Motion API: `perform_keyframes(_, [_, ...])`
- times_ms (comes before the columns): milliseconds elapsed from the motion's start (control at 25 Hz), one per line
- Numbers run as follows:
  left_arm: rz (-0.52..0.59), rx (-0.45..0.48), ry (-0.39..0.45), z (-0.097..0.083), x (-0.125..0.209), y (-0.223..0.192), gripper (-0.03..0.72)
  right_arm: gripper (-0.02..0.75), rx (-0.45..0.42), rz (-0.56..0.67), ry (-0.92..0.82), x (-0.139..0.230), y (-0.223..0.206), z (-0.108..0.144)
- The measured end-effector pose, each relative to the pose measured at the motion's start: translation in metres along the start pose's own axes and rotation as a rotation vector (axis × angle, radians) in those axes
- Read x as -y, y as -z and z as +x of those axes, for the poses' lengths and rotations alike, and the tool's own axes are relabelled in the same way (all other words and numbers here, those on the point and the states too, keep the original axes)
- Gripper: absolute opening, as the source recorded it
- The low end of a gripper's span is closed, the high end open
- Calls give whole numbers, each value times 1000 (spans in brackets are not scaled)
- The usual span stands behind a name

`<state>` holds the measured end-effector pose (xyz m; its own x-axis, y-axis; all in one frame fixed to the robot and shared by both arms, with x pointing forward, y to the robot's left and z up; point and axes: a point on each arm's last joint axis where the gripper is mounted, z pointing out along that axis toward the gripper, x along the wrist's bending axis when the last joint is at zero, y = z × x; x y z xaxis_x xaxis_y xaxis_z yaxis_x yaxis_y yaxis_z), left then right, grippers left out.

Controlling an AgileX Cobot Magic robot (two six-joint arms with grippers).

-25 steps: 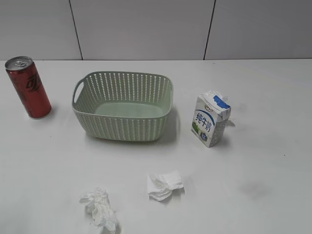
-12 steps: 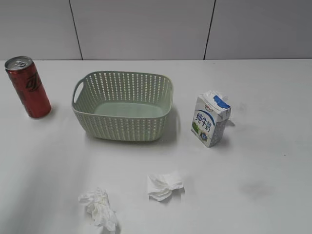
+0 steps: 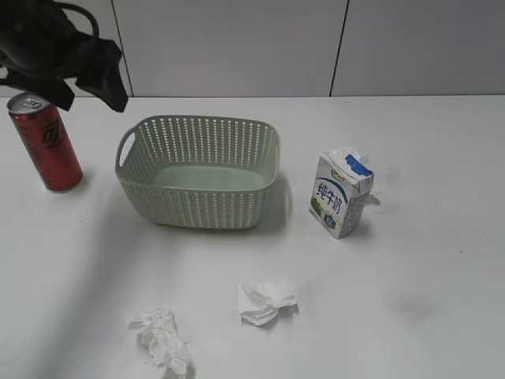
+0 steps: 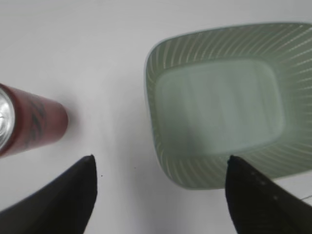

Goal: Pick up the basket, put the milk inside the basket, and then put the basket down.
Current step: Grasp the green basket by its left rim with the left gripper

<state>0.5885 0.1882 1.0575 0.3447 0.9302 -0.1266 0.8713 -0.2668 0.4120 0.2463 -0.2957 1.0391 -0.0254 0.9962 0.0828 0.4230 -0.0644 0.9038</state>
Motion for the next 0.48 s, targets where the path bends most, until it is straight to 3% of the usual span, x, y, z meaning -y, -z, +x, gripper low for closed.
perform_keyframes(480, [145,-8,42,17,4,-107,577,542,-1,0,-1,0,0,0])
